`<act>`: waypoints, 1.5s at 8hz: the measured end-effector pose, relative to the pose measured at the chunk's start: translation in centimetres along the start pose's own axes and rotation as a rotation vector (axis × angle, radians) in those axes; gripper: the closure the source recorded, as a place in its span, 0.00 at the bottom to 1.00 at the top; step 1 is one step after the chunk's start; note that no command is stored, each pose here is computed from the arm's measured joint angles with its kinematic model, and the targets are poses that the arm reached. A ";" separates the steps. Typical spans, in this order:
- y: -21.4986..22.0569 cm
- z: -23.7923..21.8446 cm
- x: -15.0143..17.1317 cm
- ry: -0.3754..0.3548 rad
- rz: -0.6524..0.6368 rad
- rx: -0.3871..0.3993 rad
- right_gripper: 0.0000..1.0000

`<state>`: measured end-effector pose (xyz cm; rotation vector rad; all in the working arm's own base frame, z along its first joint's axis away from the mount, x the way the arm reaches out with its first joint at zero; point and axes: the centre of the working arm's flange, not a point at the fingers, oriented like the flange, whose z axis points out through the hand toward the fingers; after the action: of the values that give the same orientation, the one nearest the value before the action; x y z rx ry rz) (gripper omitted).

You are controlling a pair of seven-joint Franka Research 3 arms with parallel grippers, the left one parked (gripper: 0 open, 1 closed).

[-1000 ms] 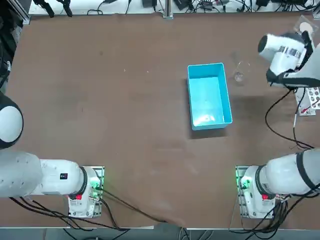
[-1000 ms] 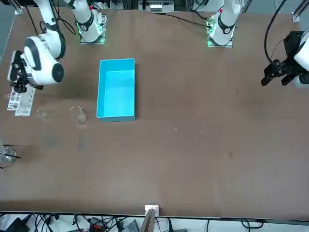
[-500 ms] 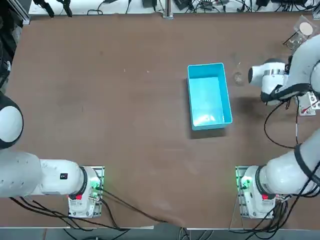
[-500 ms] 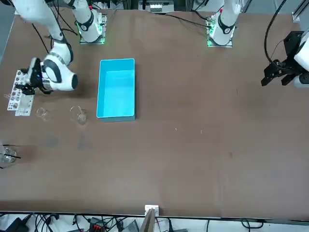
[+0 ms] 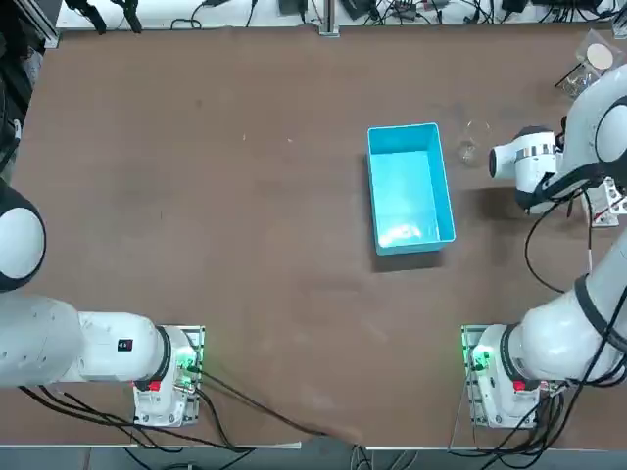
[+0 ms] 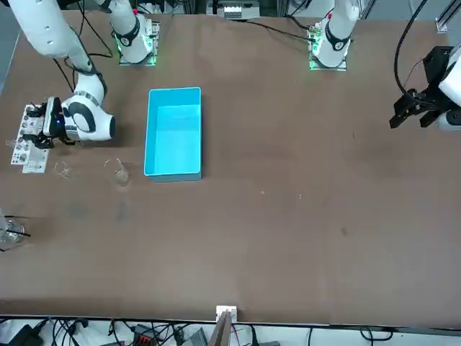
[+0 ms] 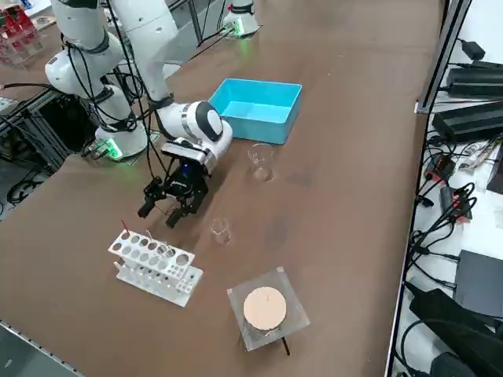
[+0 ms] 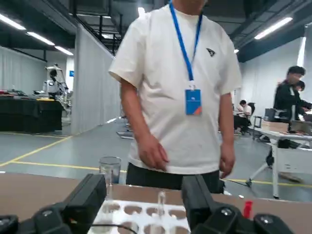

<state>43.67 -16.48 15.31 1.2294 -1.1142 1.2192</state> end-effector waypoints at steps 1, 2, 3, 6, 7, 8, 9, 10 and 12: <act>0.0 0.6 -0.3 0.002 -0.007 0.012 0.07; 0.0 0.8 -0.8 -0.005 -0.013 0.014 0.09; 0.1 0.8 -1.1 -0.012 -0.019 0.015 0.10; 0.6 1.5 -1.7 -0.031 -0.023 -0.002 0.22; 0.6 1.8 -1.7 -0.037 -0.021 -0.008 0.23; 0.7 2.0 -1.7 -0.040 -0.020 -0.013 0.26; 0.8 2.2 -1.8 -0.041 -0.014 -0.015 0.30; 0.8 2.2 -1.8 -0.043 -0.013 -0.016 0.40; 0.7 2.1 -2.0 -0.060 -0.010 -0.011 0.53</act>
<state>42.91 -18.68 13.50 1.2692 -1.1556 1.1734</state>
